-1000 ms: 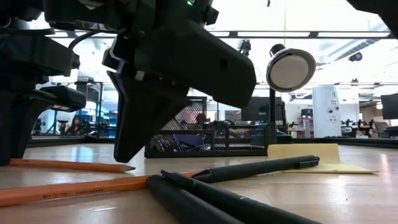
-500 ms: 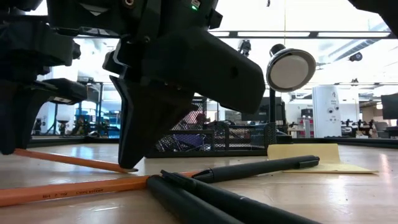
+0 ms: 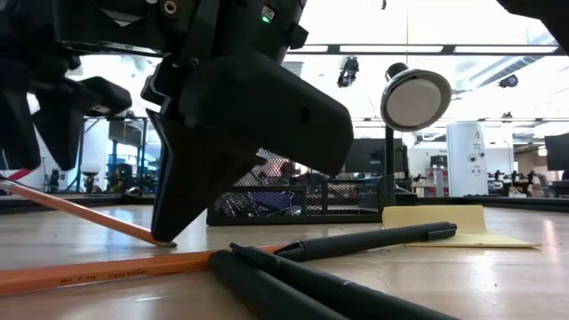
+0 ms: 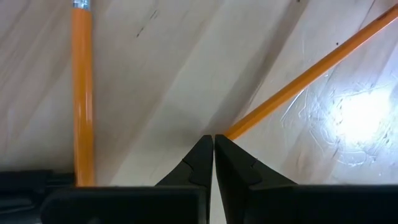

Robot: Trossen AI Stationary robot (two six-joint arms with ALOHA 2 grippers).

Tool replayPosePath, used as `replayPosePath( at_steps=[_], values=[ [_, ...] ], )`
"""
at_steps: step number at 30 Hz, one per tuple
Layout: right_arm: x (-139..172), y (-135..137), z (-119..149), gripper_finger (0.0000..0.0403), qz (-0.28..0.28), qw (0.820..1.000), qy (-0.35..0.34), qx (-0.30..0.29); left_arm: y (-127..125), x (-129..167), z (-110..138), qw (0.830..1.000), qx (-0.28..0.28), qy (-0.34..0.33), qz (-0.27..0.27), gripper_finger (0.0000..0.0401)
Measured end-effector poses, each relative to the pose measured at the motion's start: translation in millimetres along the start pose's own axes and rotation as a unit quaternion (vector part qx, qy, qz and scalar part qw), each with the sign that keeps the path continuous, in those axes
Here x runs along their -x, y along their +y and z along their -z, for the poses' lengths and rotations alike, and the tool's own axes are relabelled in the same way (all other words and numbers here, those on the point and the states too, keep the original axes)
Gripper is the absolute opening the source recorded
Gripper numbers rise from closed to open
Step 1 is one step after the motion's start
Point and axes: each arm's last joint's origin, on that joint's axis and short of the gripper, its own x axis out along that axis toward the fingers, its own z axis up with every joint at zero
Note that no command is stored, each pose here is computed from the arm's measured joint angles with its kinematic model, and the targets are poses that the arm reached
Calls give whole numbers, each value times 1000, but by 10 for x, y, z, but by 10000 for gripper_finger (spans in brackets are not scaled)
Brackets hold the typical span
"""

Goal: Pick and place office supplies into organizer
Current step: Put the left pencil into the desk organizer

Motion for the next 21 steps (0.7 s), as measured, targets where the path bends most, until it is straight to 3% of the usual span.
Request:
replayPosePath(
  at_steps=[7, 13, 21],
  values=[
    [-6, 0, 2, 9, 0, 1000, 0, 1, 54, 121, 101, 999, -9, 31, -11, 147],
    [-6, -2, 2, 9, 0, 1000, -1, 1, 53, 108, 137, 998, -46, 43, 6, 148],
    [-7, -3, 2, 9, -1, 1000, -1, 1, 45, 74, 165, 997, -51, 62, 21, 148]
  ],
)
